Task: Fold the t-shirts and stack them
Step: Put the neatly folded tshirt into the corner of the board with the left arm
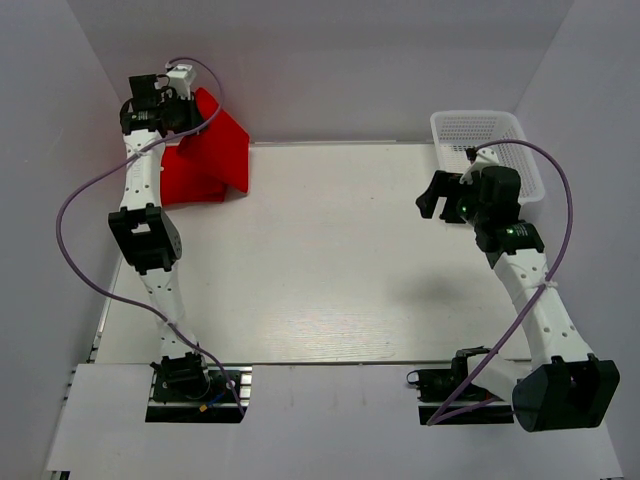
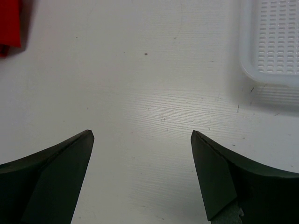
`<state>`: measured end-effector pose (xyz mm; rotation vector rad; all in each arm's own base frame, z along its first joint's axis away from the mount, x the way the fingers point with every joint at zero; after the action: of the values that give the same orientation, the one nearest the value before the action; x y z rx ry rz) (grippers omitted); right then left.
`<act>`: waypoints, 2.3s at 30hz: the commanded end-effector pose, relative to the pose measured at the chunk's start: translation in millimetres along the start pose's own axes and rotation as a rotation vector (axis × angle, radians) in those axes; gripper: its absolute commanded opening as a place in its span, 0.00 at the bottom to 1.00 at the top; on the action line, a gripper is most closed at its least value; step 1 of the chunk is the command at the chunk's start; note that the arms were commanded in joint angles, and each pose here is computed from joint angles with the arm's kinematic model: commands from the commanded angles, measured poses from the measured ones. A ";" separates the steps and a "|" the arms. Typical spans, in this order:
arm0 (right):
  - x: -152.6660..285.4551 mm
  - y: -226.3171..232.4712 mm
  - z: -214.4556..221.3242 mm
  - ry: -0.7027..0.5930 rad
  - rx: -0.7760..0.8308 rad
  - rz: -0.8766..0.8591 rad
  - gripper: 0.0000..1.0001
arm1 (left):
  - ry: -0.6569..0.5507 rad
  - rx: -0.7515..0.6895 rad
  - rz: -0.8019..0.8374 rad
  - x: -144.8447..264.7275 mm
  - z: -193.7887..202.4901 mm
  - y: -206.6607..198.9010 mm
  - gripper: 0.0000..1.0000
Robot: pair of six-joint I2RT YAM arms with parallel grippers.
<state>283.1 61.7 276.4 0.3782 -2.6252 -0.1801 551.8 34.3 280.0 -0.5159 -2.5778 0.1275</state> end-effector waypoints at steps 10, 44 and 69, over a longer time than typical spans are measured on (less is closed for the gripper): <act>-5.1 7.7 -19.0 -0.061 -0.014 -0.046 0.90 | -0.201 -0.059 0.003 72.8 -64.4 -13.4 0.00; -39.8 10.1 -14.6 0.055 -0.092 -0.089 0.90 | -0.067 0.096 -0.342 35.2 23.1 139.3 0.00; -30.5 15.8 -17.3 0.067 -0.069 -0.102 0.90 | -0.098 0.201 -0.581 53.7 14.7 142.5 1.00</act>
<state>318.6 83.3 254.5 0.4348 -2.4549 -0.3023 559.0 202.8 206.7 0.3953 -2.5400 0.1972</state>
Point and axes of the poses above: each gripper's point midway between its finger pads, its own x axis back along the fingers, its own y axis along the line the jaws close on, z = x × y, the point moved 7 cm from there along x, back along the fingers, and after that the axes turned 5 degrees about x, right-handed, at the moved point
